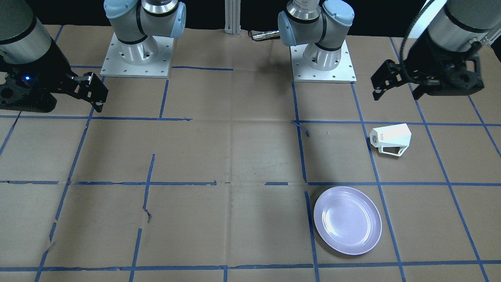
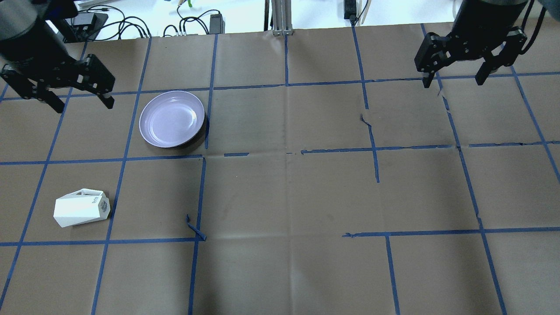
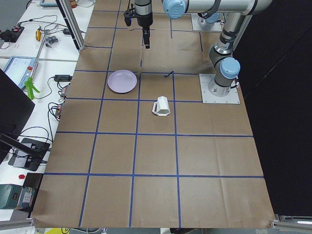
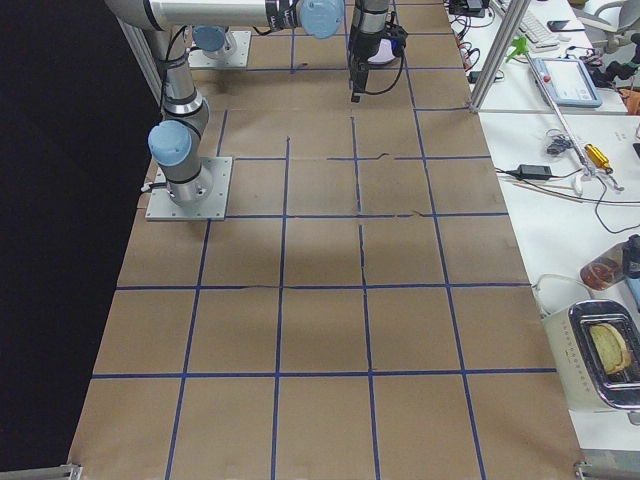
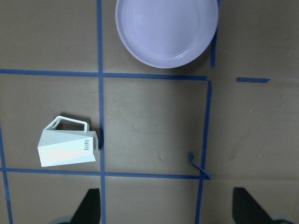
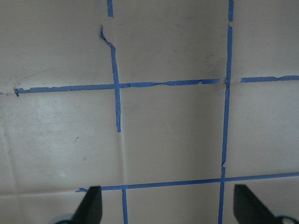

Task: Flip cup and place on plate
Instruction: 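Move the left gripper from above the plate down toward the white mug, then lower the left gripper onto the lying white mug and grasp it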

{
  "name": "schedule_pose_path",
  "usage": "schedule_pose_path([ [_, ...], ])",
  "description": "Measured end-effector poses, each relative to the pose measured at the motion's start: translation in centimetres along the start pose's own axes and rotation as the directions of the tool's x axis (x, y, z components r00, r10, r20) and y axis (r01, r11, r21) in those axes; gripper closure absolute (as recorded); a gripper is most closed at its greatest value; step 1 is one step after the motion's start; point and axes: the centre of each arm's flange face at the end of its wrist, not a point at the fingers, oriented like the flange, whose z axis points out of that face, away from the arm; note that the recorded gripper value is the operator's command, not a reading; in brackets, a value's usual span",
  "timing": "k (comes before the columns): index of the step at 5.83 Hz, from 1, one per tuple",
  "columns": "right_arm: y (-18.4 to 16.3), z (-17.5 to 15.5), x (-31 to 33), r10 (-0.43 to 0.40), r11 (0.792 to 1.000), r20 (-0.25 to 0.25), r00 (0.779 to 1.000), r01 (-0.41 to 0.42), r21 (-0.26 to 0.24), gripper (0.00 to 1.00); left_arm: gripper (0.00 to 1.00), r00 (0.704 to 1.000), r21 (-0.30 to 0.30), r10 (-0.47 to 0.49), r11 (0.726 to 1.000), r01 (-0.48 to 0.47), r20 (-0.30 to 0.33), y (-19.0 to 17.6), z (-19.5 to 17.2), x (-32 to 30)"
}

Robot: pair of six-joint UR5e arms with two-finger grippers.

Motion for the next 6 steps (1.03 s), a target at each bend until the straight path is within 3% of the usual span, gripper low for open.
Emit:
schedule_pose_path([
  [3,0.0,0.0,0.0,0.000,1.000,0.000,1.000,0.000,0.000,0.00,0.01,0.997,-0.035,0.076,0.996,-0.077,-0.030,4.0,2.2,-18.6],
  [5,0.0,0.0,0.0,0.000,1.000,0.000,1.000,0.000,0.000,0.00,0.01,0.993,-0.051,0.097,0.994,-0.100,-0.070,5.4,4.4,-23.8],
  [6,0.0,0.0,0.0,0.000,1.000,0.000,1.000,0.000,0.000,0.00,0.01,0.982,-0.047,0.132,0.989,-0.139,-0.133,5.1,6.6,-25.0],
])
